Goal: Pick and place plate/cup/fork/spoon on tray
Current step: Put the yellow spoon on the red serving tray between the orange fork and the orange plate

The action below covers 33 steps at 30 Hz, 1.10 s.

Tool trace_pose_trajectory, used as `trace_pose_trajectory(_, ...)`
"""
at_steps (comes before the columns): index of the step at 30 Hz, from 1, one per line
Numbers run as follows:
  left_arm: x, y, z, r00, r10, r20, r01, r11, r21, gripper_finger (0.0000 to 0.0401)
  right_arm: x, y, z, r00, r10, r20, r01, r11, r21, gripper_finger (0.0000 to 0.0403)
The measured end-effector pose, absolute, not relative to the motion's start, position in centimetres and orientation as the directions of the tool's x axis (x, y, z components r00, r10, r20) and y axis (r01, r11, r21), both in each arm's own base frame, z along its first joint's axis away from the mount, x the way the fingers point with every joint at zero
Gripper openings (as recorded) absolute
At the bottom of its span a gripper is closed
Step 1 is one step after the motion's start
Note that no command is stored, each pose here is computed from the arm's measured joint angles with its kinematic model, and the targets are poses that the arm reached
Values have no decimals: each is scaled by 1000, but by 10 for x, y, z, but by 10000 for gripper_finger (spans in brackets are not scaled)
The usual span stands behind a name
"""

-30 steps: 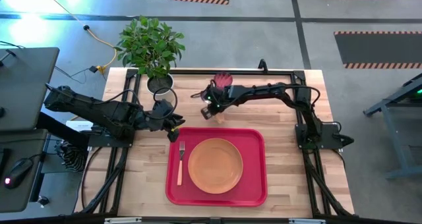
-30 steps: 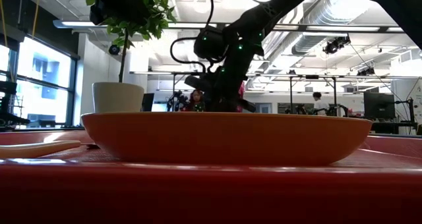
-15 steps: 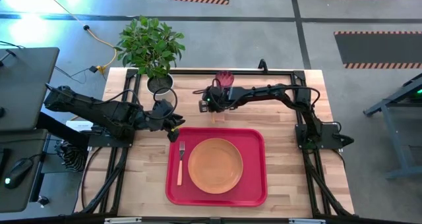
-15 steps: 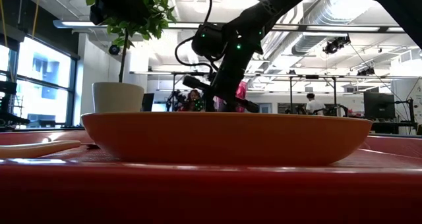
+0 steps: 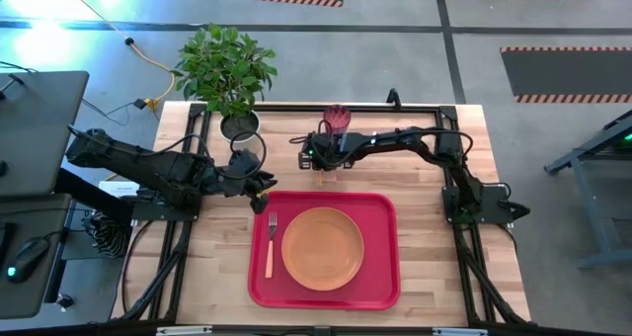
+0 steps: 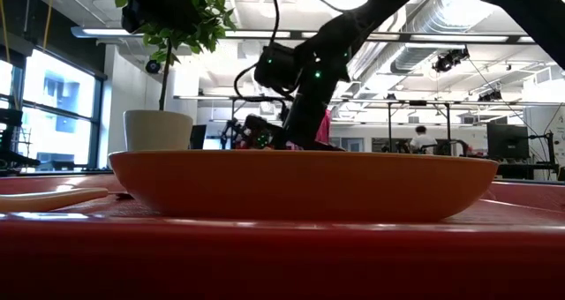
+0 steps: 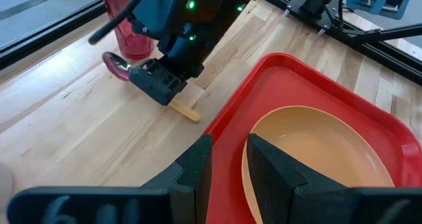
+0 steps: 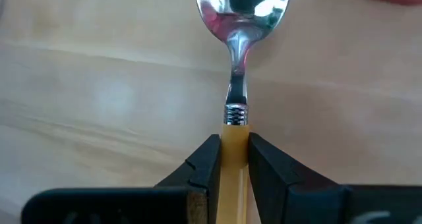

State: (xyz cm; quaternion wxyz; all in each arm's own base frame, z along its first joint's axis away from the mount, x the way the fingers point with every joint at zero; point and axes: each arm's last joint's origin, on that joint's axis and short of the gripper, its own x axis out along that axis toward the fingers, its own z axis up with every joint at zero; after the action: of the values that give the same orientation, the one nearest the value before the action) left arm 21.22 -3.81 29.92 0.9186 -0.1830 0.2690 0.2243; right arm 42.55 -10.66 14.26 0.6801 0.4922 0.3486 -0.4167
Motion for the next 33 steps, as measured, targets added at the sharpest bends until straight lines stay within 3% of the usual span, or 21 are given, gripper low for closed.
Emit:
trace_pose_trajectory(16,212,-38,299,756,304,-580,-504,835,-220,87,425,-110,144,411,-237,-880,911,120,394,61)
trace_pose_trajectory(33,212,-38,299,756,304,-580,-504,835,-220,87,426,-109,144,426,-205,-881,905,117,410,115)
